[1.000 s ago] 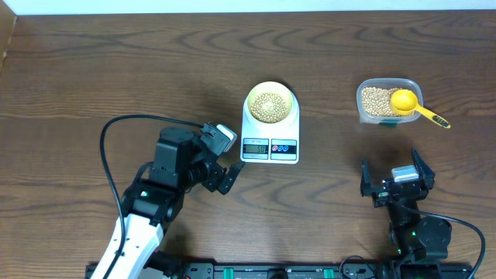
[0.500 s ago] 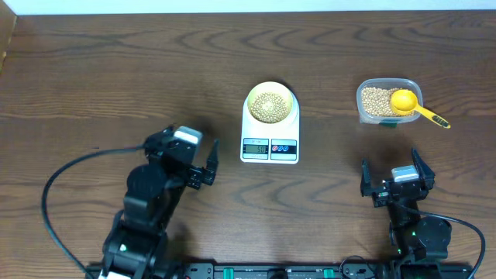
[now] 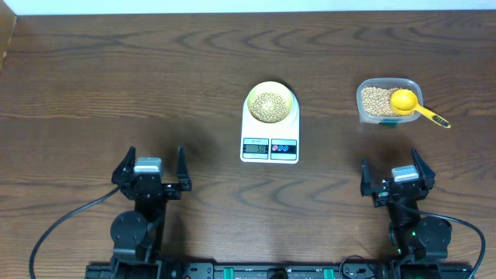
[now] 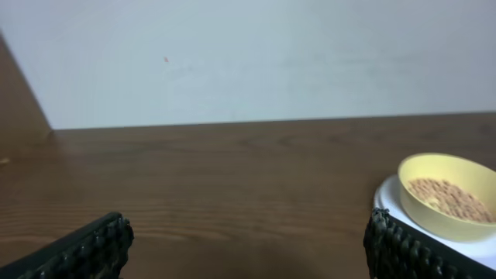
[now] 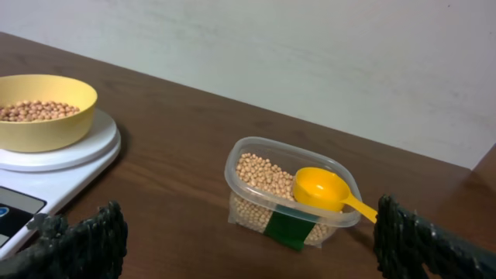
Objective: Scoop item into bowl and weigh 50g on scale
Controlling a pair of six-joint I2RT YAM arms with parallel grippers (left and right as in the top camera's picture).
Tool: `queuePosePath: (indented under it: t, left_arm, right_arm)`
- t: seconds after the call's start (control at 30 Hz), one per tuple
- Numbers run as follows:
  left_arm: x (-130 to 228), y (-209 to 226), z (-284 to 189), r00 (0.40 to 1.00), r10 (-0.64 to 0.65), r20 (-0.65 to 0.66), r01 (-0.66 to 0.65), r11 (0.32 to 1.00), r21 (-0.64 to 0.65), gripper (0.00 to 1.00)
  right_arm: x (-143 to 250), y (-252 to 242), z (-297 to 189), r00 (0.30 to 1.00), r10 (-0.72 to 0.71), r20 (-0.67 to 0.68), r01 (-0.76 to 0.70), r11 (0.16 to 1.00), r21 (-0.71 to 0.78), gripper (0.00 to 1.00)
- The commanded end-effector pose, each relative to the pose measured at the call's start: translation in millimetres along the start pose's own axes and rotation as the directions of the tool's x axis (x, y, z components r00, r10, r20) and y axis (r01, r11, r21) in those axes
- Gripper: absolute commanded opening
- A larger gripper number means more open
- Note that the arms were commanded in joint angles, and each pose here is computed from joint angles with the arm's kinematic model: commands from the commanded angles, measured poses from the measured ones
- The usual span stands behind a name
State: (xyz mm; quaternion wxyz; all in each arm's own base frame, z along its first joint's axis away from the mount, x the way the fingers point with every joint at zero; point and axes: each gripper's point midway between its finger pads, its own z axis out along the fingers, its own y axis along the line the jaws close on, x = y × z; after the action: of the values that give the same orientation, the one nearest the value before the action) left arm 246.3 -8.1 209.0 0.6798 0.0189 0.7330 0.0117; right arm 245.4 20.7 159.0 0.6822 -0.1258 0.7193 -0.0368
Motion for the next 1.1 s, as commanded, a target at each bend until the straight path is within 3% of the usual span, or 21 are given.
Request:
queuePosePath:
  t: [0.0,0.4,0.6,0.7,1.07]
  left_arm:
    - [2,10,-5,0.999,-0.017,0.045,0.019,0.999,-0.045,0.98]
    - [34,30,1,0.997,-0.018,0.073,0.027,0.993,-0.118,0.98]
    - [48,29,2,0.999,-0.023,0.022,0.025,0.994,-0.103,0.98]
    - [72,24,2,0.996,-0.041,-0.076,0.035,0.996,-0.080,0.98]
    - [73,25,2,0.996,-0.040,-0.077,0.034,0.996,-0.086,0.98]
  right_arm:
    - [-1,2,0,1.000,0.012,0.004,-0.012,1.000,-0.009,0.99]
    - [-1,2,0,1.000,0.012,0.004,-0.012,1.000,-0.009,0.99]
    - [-1,2,0,1.000,0.012,0.004,-0.012,1.000,-0.009,0.99]
    - [-1,2,0,1.000,0.012,0.004,-0.012,1.000,-0.009,0.99]
    - [-1,2,0,1.000,0.012,0.004,-0.012,1.000,-0.009,0.99]
